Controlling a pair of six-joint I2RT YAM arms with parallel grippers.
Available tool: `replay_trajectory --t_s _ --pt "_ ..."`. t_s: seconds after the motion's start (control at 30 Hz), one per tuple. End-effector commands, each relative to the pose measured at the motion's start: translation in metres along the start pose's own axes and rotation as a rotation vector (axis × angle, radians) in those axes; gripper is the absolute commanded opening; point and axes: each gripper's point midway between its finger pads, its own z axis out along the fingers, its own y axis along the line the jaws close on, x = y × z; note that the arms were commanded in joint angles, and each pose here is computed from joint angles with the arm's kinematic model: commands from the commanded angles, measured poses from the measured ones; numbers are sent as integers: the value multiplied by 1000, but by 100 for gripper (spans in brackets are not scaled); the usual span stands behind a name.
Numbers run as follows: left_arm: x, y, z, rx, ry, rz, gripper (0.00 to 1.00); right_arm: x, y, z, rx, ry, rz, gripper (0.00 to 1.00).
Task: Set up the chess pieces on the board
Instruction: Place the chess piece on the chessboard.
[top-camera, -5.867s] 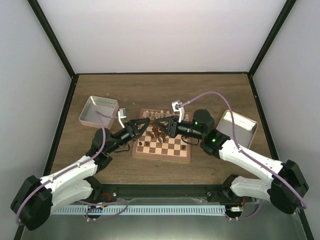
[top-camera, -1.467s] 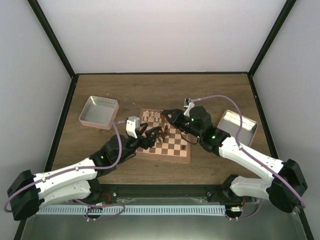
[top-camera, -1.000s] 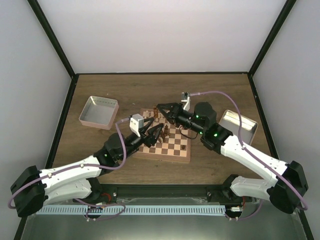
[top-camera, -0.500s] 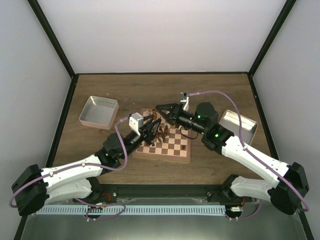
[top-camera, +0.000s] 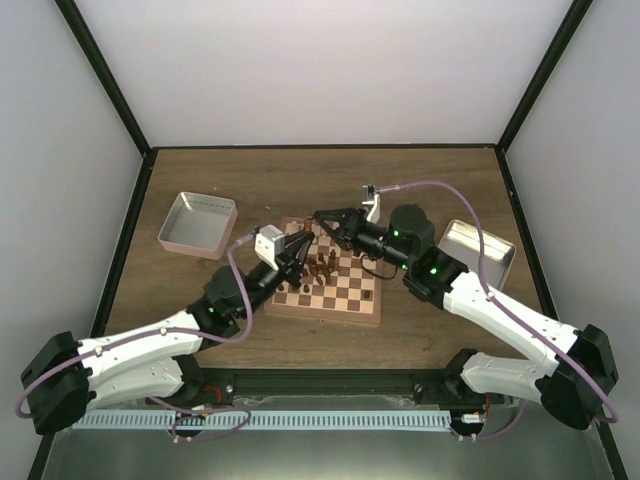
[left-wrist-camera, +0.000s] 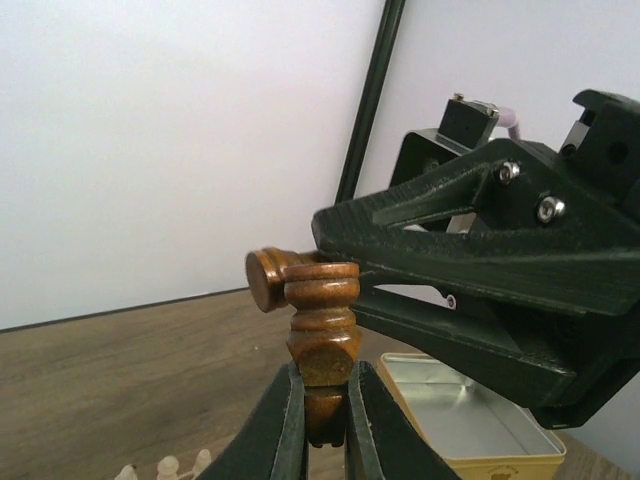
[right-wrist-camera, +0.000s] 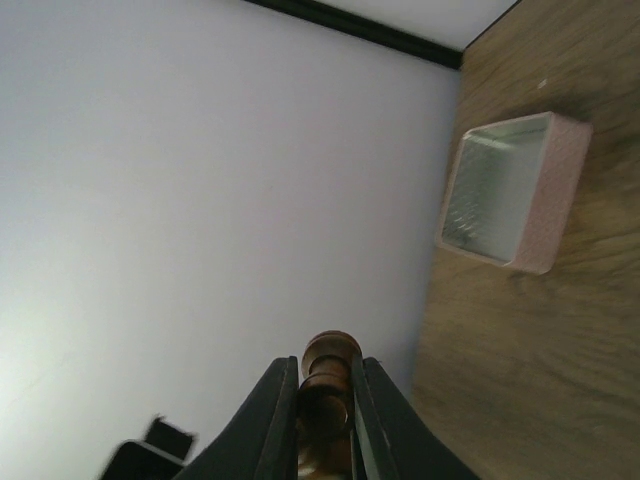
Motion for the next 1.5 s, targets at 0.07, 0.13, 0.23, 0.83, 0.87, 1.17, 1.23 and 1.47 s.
replay_trajectory --t_s 0.07,0.13,0.23,0.83,0.87,1.17,1.23,1.47 --pt "13 25 -17 -124 78 -22 4 -28 -10 -3 173 -108 -289 7" --pt "21 40 -27 -202 126 -22 4 -32 -24 -1 272 -88 -405 7" --pt "30 61 -42 -325 198 -2 4 -34 -57 -4 447 -38 -545 7" --pt "58 82 -36 -396 337 -50 4 64 -200 -91 1079 401 -664 6" --pt "59 83 -36 -396 342 -53 4 66 -205 -95 1105 393 -657 6" --pt "63 90 -38 -398 350 -84 4 69 -242 -111 1173 276 -572 6" --pt "63 90 -38 -395 350 -85 4 69 -244 -109 1169 254 -557 6" --pt "61 90 -39 -391 348 -86 4 71 -251 -103 1152 233 -527 6"
